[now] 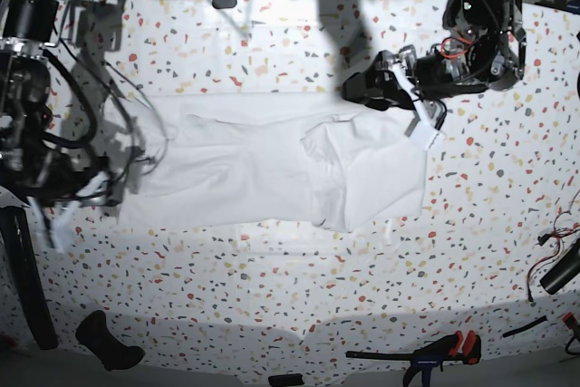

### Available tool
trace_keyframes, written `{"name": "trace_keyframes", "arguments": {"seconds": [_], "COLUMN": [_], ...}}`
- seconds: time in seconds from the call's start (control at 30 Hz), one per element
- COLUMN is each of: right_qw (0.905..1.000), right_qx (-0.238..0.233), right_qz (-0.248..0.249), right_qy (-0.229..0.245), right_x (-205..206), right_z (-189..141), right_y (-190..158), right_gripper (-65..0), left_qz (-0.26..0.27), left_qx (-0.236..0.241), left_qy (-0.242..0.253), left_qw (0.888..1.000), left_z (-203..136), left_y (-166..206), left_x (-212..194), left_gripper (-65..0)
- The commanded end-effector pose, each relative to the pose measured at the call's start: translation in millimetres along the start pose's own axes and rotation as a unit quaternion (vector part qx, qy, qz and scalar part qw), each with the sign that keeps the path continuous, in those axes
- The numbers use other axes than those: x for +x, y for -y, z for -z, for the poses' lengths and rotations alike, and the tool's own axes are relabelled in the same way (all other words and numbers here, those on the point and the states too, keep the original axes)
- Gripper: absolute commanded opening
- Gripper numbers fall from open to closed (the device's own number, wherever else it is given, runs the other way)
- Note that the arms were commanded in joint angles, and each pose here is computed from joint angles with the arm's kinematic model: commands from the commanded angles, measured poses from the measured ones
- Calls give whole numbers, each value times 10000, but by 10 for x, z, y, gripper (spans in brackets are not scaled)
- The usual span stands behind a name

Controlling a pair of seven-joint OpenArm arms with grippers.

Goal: Fold the T-shirt properly

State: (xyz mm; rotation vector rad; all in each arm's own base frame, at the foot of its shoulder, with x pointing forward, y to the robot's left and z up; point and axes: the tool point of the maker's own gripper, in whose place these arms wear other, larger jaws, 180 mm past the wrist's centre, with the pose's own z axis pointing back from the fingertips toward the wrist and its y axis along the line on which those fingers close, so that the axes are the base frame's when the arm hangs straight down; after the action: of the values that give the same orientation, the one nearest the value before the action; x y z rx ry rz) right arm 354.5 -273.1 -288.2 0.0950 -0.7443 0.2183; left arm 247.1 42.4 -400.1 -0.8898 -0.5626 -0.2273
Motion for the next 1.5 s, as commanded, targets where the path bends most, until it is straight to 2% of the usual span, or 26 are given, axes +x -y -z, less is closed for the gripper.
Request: {"name": "trace_keyframes", "arguments": {"seconds": [0.0,0.1,0.2,0.5,0.73,0.97,1.47], "right_qw": [9997,9988,9970,9923,9811,9795,9679], "right_qx": [-87,-229,-274,204,649,721,1253], "right_qz": [-63,252,671,1207,1819,1882,2180], "right_qy": [227,353,268,-213,-85,-13,51], "right_x": [146,113,-39,-612,-741,-734,-760], "right_z": [-135,-247,-207,173,299,352,622], "right_y": [118,359,531,614,529,460,-52], "right_gripper": [-318,-318,-318,-318,-319,-319,-319], "left_qz": [63,64,63,63,63,63,63], "left_qx": [-40,-40,-40,-40,-38,-40,-40], "left_qy": [144,168,165,167,164,165,165], "left_qw": [9999,9998,9998,9998,9998,9998,9998], "left_z": [-25,-26,-26,-26,-27,-26,-26], "left_y": [22,23,22,22,21,22,22], "left_x": [103,113,110,111,110,110,110], "left_gripper": [-310,-310,-310,-310,-310,-310,-310]}}
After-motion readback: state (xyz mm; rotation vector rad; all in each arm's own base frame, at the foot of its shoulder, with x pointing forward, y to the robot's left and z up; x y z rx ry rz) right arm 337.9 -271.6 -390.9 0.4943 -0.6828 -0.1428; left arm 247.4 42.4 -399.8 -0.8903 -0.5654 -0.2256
